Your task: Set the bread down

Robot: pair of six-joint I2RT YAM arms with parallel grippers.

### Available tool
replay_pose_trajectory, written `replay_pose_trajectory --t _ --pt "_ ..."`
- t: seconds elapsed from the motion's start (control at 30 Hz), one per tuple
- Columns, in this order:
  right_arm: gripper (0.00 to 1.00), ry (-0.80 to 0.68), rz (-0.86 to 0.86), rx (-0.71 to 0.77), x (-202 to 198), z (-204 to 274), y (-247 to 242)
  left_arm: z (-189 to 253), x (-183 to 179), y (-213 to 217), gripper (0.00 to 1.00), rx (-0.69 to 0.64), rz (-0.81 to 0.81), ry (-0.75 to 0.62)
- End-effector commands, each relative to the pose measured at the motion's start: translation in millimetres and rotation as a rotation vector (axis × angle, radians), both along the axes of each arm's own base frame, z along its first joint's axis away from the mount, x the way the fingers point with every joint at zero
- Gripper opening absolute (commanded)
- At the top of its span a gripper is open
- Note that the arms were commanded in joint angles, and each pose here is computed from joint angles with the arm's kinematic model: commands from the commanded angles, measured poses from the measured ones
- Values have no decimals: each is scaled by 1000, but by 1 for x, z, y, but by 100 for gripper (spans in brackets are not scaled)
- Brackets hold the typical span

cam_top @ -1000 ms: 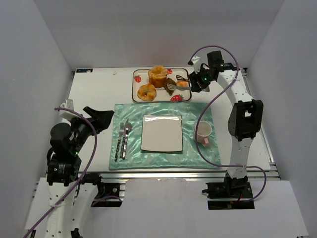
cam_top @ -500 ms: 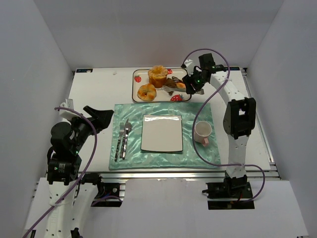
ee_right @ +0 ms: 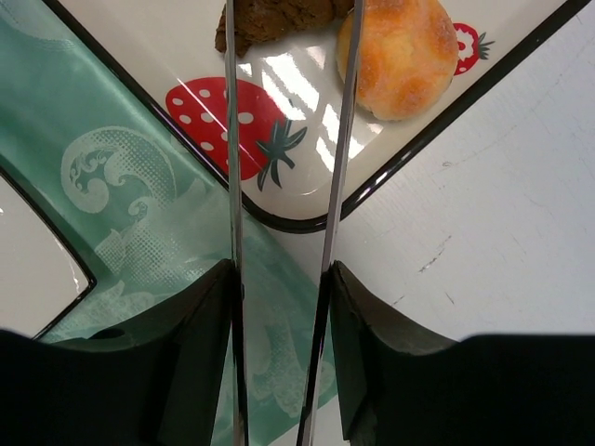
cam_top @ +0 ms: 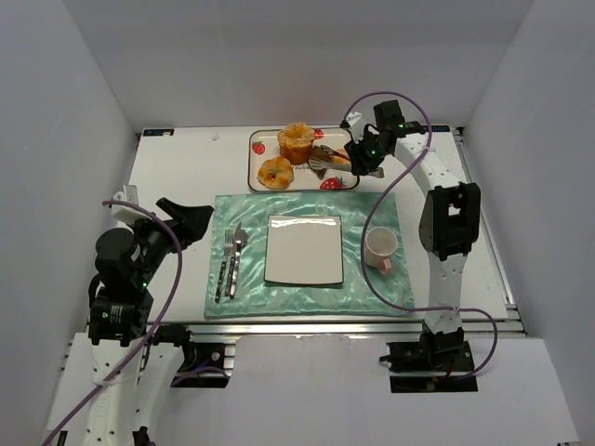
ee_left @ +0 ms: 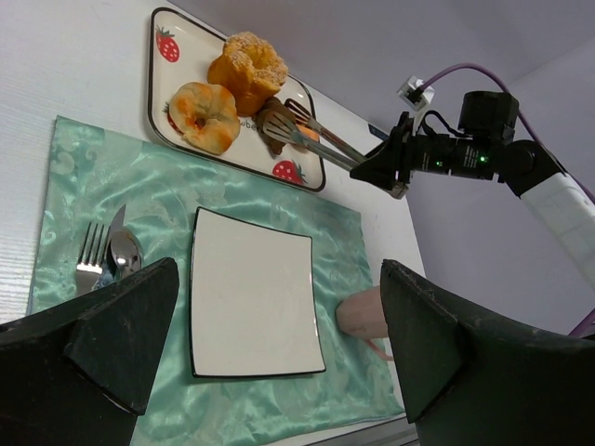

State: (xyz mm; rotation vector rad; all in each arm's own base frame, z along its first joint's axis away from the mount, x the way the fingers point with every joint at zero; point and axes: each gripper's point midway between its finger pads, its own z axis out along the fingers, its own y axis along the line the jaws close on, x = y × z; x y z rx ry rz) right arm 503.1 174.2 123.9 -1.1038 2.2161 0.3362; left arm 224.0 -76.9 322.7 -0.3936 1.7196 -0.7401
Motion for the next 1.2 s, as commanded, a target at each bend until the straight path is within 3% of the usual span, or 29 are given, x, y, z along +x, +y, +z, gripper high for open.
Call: replay_pose_trajectory --t 0.0,0.43,0.6,0.7,0.93,1.17 --pt "19 -104 52 72 -6 60 10 6 0 0 98 0 5 -17" --pt "15 -64 119 184 -78 107 12 5 2 -4 98 -11 -20 -29" --pt "14 18 202 251 -147 116 14 6 2 -5 98 -9 -25 -34" --pt "14 70 268 235 -198 105 13 6 1 -6 98 -12 -33 -41" --pt "15 82 373 173 -272 76 8 2 1 -11 98 -21 -61 -42" --pt "23 80 317 121 -274 51 1 1 -3 -14 98 -32 -77 -44"
